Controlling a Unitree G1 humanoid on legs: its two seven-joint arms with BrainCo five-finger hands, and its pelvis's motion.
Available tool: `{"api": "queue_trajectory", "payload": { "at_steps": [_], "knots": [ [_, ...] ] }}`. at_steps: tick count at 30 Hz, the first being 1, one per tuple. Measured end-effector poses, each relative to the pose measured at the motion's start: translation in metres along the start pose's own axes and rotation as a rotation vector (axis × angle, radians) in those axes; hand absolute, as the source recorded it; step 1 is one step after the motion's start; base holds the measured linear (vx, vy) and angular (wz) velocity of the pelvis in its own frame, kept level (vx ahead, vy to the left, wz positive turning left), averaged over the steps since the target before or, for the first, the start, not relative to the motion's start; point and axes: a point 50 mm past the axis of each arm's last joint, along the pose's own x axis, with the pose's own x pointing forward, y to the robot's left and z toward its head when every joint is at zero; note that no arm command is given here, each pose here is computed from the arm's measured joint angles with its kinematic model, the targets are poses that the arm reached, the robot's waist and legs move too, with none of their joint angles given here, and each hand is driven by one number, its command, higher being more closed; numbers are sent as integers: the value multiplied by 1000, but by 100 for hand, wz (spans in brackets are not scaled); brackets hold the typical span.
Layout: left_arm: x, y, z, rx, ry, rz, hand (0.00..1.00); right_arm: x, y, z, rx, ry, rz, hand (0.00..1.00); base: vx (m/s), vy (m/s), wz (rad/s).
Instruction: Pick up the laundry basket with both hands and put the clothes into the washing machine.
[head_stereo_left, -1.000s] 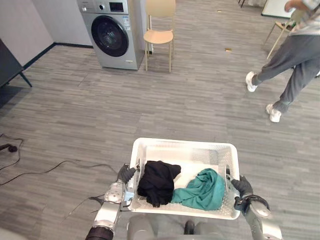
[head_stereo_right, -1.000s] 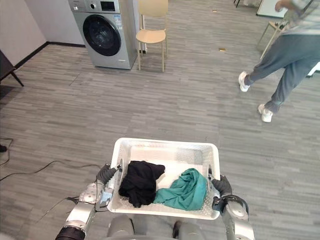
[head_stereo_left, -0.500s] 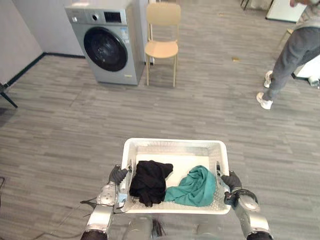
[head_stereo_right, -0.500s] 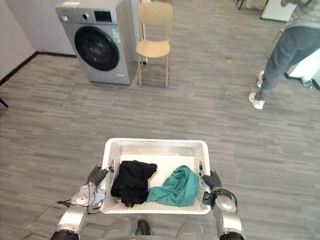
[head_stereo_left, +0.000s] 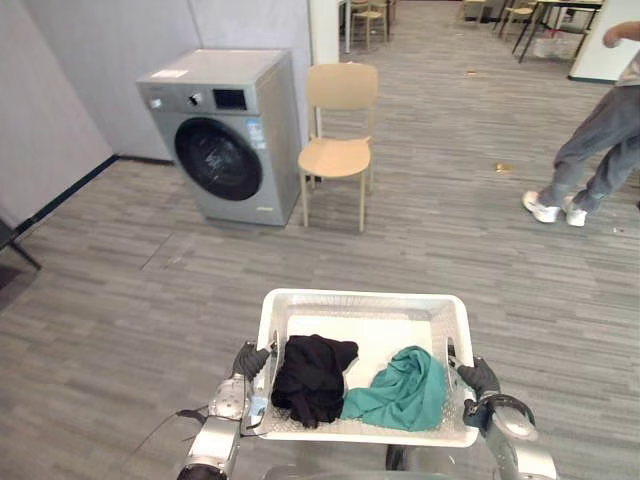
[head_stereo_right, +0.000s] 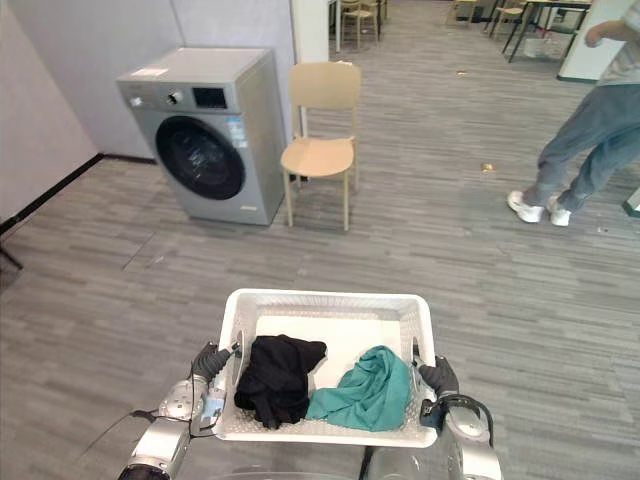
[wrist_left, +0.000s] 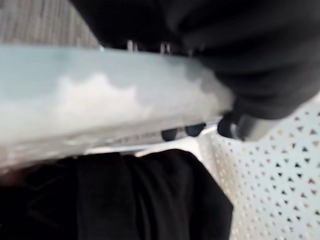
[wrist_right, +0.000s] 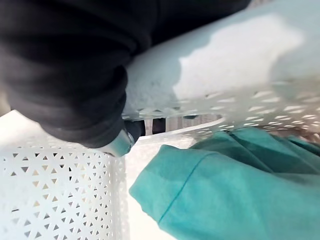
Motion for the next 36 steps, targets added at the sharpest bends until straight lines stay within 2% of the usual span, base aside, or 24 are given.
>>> {"api": "queue_trajectory", "payload": {
  "at_steps": [6,7,10,22,30,36],
  "knots": [
    [3,-2,6,-23,-19,0,100,5,0,10,-16,-42,-27,100,490,-21,-23],
    [1,13,-15,34,59,19,100,4,17,-23,34,78,-7,100,151,41,-26],
    [1,13,-15,34,59,19,100,4,17,-23,33,78,-7,100,0,0,0],
    [-4,8,-25,19,88,12,100,-2,10,-37,41,125,-5,100,46,21,4],
    [-8,0,-26,34,82,-2,100,-8,-1,-51,76,159,-23,100,350,151,37],
    [-1,11,6,44,-46,28,100,5,11,-21,96,28,20,100,508,36,38]
  ]
}}
